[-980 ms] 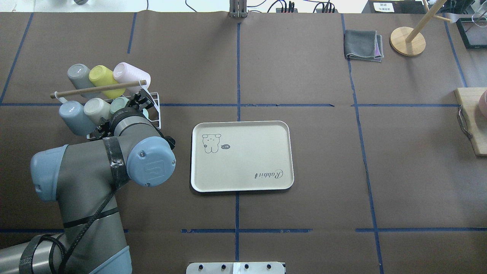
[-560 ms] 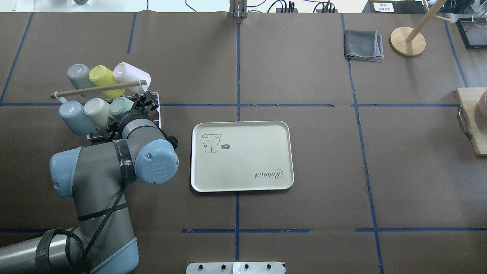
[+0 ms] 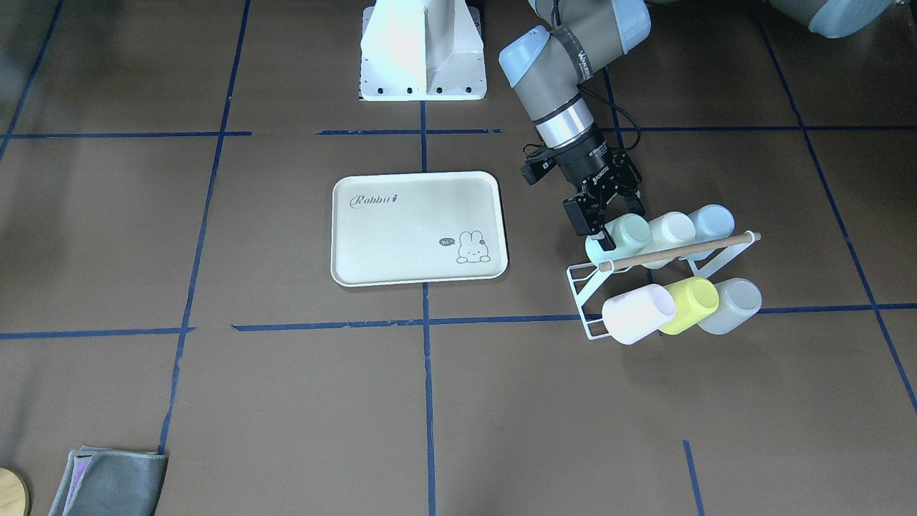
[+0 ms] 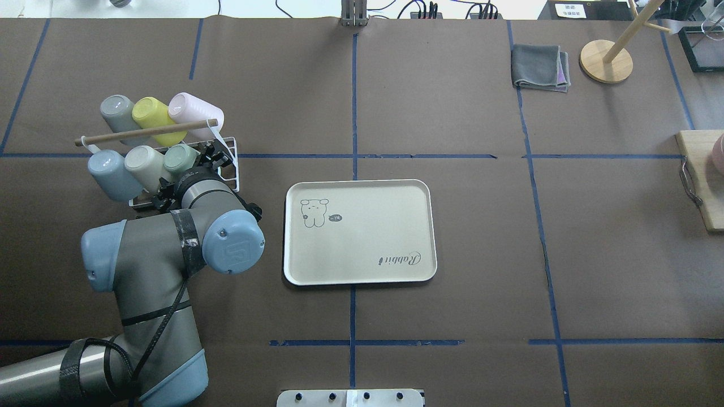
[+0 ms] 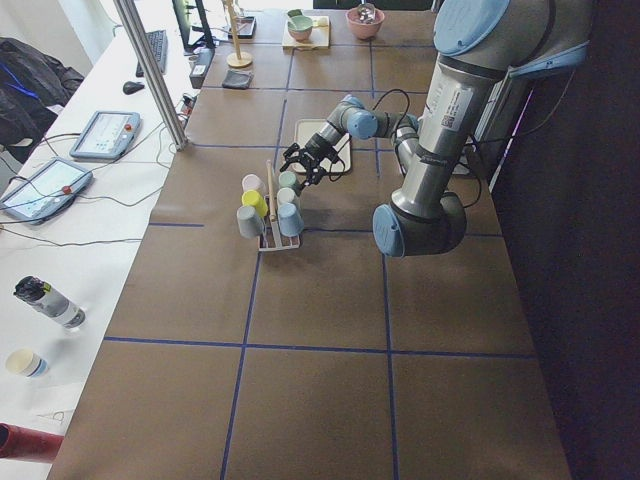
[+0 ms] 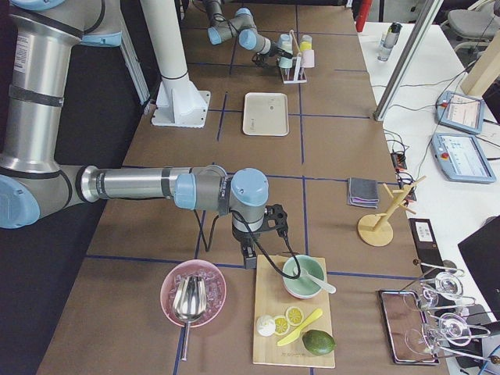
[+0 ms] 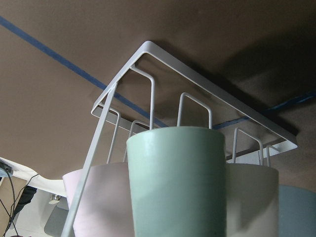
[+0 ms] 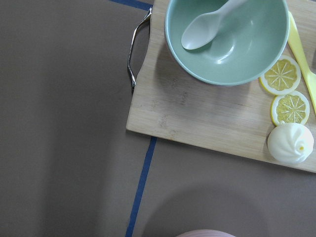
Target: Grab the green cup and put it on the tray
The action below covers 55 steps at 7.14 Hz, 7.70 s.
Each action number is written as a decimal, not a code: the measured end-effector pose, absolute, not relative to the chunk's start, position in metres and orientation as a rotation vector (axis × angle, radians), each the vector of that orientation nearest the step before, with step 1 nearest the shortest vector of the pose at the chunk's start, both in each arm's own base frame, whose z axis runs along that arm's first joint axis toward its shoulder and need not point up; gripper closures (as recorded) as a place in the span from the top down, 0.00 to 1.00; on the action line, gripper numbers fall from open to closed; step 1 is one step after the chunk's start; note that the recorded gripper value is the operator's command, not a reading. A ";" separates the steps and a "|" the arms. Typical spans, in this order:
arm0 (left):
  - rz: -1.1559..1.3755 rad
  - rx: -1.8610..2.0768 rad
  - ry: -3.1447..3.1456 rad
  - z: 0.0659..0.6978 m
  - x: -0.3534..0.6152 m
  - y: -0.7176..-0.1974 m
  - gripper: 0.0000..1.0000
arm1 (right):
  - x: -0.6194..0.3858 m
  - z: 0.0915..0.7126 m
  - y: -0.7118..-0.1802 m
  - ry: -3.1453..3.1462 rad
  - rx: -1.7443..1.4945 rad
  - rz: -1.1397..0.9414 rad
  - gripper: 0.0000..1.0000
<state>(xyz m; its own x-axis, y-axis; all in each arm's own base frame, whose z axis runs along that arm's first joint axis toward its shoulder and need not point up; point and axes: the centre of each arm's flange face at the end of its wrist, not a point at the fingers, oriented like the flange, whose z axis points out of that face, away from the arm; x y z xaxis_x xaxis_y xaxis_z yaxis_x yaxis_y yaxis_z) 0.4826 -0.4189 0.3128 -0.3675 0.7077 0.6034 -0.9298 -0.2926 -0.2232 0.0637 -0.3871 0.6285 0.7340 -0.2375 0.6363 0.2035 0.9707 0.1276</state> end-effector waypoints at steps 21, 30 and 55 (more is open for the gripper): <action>1.767 0.664 -0.655 0.282 0.411 -0.416 0.64 | 0.064 0.627 -0.388 -0.706 0.054 -0.243 1.00; 0.925 0.988 0.253 0.203 0.390 -0.376 0.64 | 0.064 0.620 -0.394 -0.703 0.064 -0.225 1.00; 0.278 1.176 0.988 0.255 0.596 -0.382 0.82 | 0.064 0.627 -0.394 -0.703 0.052 -0.221 1.00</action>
